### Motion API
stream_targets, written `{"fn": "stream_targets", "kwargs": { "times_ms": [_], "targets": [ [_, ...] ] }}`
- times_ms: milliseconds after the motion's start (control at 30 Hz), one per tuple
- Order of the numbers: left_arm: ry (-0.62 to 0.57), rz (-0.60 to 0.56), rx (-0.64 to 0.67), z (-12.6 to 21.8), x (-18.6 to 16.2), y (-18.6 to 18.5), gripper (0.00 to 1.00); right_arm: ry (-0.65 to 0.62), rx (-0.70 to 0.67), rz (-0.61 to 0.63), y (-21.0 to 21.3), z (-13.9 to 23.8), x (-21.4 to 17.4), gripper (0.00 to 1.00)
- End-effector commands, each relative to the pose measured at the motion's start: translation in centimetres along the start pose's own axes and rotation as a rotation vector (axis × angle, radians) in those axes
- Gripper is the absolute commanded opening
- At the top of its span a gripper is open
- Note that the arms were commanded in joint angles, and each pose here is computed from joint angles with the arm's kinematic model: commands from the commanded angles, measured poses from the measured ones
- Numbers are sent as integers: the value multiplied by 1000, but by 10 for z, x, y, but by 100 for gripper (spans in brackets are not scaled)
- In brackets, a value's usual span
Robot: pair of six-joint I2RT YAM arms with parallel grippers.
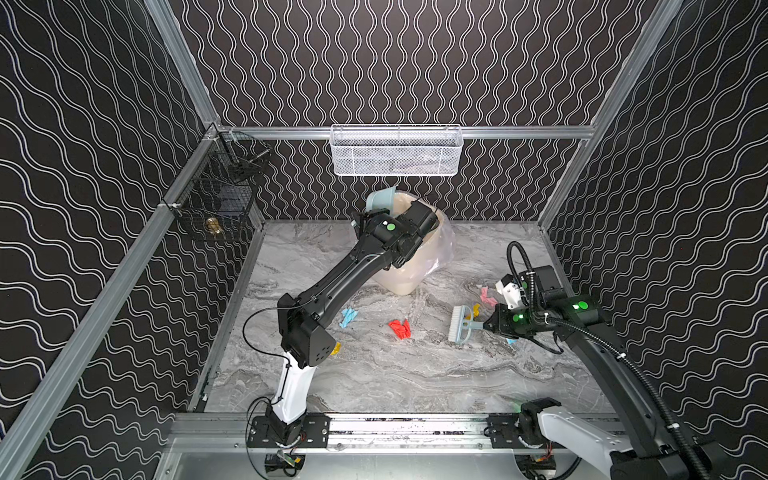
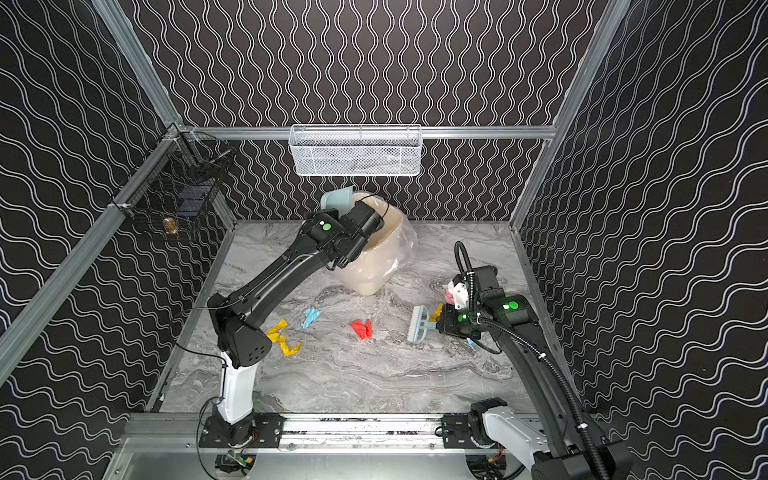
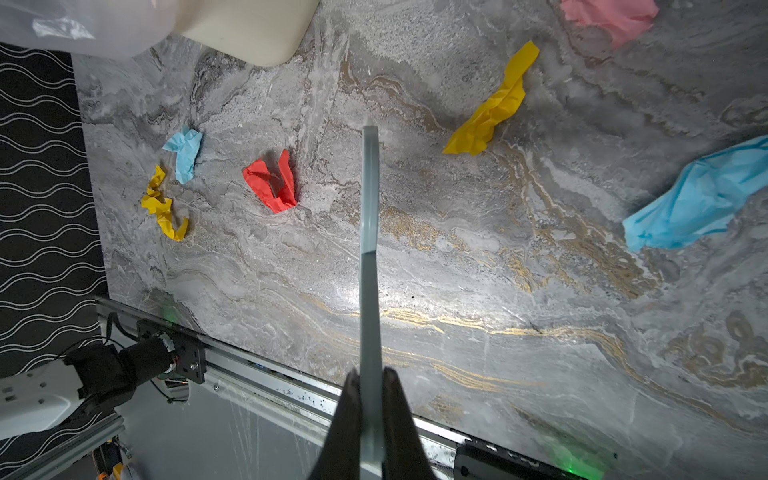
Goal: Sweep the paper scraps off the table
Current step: 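Tip the dustpan over the bin with the left gripper to empty it, then bring the empty dustpan down toward the table front with the left gripper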
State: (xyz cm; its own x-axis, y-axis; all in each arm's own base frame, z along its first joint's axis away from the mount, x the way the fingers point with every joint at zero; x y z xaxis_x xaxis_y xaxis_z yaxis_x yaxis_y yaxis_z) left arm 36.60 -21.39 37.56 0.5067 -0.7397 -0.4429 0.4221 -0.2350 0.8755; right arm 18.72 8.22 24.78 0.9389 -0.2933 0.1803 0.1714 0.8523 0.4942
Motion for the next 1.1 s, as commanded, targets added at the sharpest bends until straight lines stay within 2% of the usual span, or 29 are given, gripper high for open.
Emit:
{"fn": "stream_targets", "kwargs": {
  "times_ms": [0, 300, 500, 633, 767, 867, 967, 1067],
  "targets": [
    [-1, 78, 17, 3, -6, 11, 0, -29, 9, 22, 3, 4, 5, 0],
    [-108, 317, 24, 32, -18, 31, 0, -127, -83, 14, -4, 25, 22, 0],
    [-282, 443, -19, 75, -13, 25, 0, -211, -187, -47, -19, 44, 31, 0],
    [-423, 508, -129, 105, -2, 11, 0, -274, -292, -95, -32, 58, 38, 0],
    [-539, 551, -323, 127, 13, -13, 0, -321, -401, -196, -51, 67, 40, 0],
    [-563, 532, -422, 136, 24, -37, 0, -345, -542, -292, -67, 76, 42, 0],
    [-565, 506, -504, 138, 32, -61, 0, -362, -623, -342, -75, 83, 44, 0],
    [-592, 473, -580, 143, 41, -86, 0, -339, -734, -410, -87, 83, 42, 0]
  ]
}}
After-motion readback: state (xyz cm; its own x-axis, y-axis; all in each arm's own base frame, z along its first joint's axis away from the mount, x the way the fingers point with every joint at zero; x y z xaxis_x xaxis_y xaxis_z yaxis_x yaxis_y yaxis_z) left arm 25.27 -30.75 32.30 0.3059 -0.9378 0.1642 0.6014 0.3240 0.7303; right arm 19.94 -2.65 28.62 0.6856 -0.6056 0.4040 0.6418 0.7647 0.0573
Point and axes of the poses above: each gripper's point midway between its finger pads, its own z axis back along the fingers, its own y axis along the line the jaws close on, x = y × z, the point moved 7 cm from there along z, back along the fingers, and after that the axes turned 12 degrees about -z, right-handed, at the moved point
